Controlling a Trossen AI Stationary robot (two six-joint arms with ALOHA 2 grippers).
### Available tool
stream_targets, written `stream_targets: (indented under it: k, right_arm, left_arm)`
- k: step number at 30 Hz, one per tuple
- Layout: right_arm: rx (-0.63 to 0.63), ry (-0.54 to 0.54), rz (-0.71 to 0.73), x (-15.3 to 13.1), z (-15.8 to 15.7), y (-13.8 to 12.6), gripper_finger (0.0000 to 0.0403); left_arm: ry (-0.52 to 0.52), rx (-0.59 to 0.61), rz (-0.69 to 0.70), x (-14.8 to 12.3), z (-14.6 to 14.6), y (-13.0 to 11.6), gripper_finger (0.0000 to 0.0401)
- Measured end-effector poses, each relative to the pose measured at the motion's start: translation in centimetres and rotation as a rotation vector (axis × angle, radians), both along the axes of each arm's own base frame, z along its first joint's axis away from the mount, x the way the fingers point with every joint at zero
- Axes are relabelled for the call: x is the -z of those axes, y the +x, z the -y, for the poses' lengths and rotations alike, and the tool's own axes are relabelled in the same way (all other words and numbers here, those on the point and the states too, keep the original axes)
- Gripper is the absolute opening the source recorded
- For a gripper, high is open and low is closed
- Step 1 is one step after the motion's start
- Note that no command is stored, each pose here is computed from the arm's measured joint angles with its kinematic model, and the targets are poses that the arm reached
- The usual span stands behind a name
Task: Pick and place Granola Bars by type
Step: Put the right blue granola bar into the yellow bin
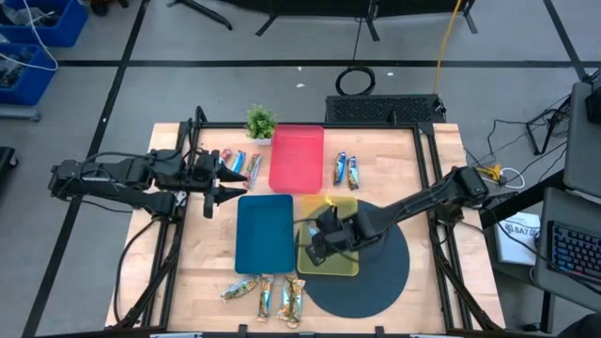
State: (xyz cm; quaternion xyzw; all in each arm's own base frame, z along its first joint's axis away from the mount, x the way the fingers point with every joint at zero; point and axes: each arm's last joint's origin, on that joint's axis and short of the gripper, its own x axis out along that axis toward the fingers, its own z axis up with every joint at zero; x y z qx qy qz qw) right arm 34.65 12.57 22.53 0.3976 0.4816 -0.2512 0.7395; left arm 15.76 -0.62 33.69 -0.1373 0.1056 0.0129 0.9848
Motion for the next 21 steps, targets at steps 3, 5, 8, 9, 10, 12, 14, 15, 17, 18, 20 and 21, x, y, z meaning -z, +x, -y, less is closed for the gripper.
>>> stream_targets:
  k: [3, 5, 8, 9, 10, 12, 14, 15, 17, 18, 20, 21]
  right_arm:
    - [0.007, 0.056, 0.005, 1.9, -0.7, -0.6, 0.0012]
    - [0.016, 0.078, 0.007, 2.9, -0.9, -0.9, 0.0012]
    - [0.021, 0.108, -0.012, 4.1, -1.0, -1.5, 0.0012]
    - [0.018, 0.130, -0.024, 4.5, -1.0, -1.6, 0.0012]
    - [0.011, 0.152, -0.035, 4.8, -1.0, -1.8, 0.0012]
    - [-0.009, 0.192, -0.051, 5.2, -1.1, -1.9, 0.0014]
    - [-0.015, 0.213, -0.051, 5.0, -1.2, -2.0, 0.0038]
    - [-0.009, 0.219, -0.047, 4.9, -1.2, -2.0, 0.0056]
    - [-0.004, 0.224, -0.052, 4.7, -1.1, -2.1, 0.0094]
    - [-0.002, 0.221, -0.062, 4.7, -1.1, -2.2, 0.0110]
    - [0.016, 0.216, -0.083, 4.5, -0.8, -2.4, 0.0136]
    - [0.025, 0.212, -0.097, 4.4, -0.6, -2.6, 0.0144]
  left_arm:
    - [0.018, 0.003, 0.000, 0.0, 0.0, 0.0, 0.0191]
    - [0.021, 0.003, 0.000, 0.0, 0.0, 0.0, 0.0191]
    - [0.023, 0.002, 0.000, 0.0, 0.0, 0.0, 0.0191]
    - [0.023, 0.002, 0.000, 0.0, 0.0, 0.0, 0.0191]
    - [0.023, 0.002, 0.000, 0.0, 0.0, 0.0, 0.0191]
    - [0.022, 0.003, 0.000, 0.0, 0.0, 0.0, 0.0191]
    - [0.019, 0.003, 0.000, 0.0, 0.0, 0.0, 0.0191]
    - [0.019, 0.003, 0.000, 0.0, 0.0, 0.0, 0.0191]
    - [0.019, 0.002, 0.000, 0.0, 0.0, 0.0, 0.0191]
    - [0.018, 0.003, 0.000, 0.0, 0.0, 0.0, 0.0191]
    - [0.016, 0.003, 0.000, 0.0, 0.0, 0.0, 0.0191]
    - [0.016, 0.003, 0.000, 0.0, 0.0, 0.0, 0.0191]
